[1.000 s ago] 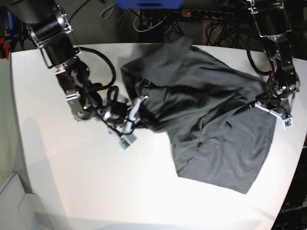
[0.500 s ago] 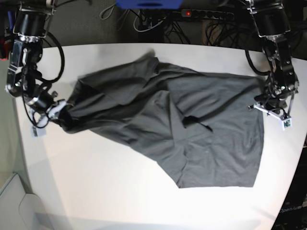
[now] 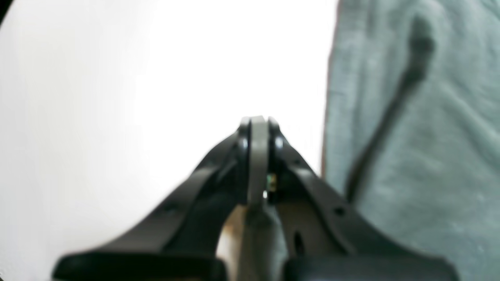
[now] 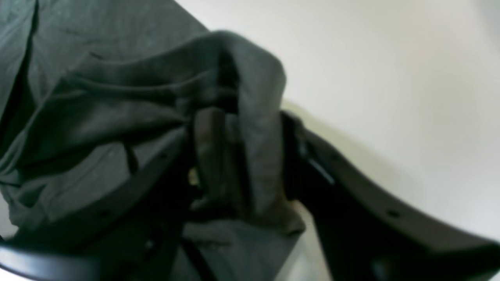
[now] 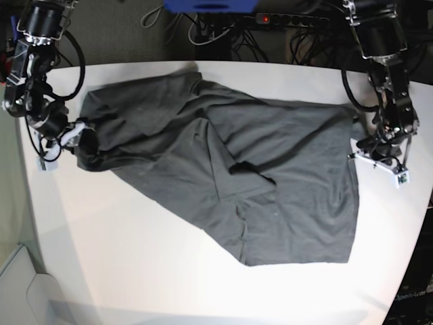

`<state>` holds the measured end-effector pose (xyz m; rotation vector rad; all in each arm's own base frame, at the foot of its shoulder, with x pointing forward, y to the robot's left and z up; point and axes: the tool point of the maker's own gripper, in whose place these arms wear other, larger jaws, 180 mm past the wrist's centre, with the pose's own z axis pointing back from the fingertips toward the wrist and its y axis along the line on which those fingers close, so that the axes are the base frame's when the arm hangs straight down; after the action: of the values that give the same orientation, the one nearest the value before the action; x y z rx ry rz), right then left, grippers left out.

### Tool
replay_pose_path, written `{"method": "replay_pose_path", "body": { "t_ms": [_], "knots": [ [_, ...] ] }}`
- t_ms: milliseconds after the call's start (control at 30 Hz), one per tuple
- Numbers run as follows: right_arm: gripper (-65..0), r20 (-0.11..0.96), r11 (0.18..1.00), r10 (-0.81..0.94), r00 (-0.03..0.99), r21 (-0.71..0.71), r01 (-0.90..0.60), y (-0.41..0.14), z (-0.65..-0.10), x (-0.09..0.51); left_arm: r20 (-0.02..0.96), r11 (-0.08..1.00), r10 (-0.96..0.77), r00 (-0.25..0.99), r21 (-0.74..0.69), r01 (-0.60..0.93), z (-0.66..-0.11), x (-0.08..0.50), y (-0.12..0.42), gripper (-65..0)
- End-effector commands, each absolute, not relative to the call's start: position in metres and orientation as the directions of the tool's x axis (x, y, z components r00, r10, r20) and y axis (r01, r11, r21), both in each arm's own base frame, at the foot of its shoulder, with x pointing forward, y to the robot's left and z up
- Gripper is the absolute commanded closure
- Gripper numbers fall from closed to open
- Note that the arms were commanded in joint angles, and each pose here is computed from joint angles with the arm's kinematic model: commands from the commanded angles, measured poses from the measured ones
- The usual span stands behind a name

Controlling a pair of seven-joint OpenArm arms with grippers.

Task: Layout the t-shirt on the table in an organized manner, then fold the t-shirt properly
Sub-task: 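Release and regrasp the t-shirt fabric with the right gripper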

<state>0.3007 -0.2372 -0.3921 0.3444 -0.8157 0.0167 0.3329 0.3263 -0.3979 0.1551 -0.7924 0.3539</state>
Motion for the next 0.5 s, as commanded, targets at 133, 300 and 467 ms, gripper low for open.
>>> {"method": "replay_pose_path", "body": {
  "t_ms": [133, 300, 467],
  "knots": [
    [-36.5, 0.819, 0.963, -0.101, 0.565, 0.224, -0.151, -0.260, -0.343, 0.312, 0.817, 0.935, 0.194, 0.542, 0.012, -0.353, -0.345, 0.356, 0.332, -0.1],
    [-40.2, 0.880, 0.972, -0.068, 0.471, 0.165, -0.166, -0.259, -0.304, 0.318, 0.855, 0.944, 0.181, 0.486, -0.012, -0.331, -0.322, 0.365, 0.317, -0.1],
    [-40.4, 0.891, 0.918, 0.053, 0.452, 0.135, -0.374, -0.186, -0.295, 0.325, 0.857, 0.957, 0.184, 0.482, -0.043, -0.288, -0.324, 0.370, 0.285, -0.1]
  ]
}}
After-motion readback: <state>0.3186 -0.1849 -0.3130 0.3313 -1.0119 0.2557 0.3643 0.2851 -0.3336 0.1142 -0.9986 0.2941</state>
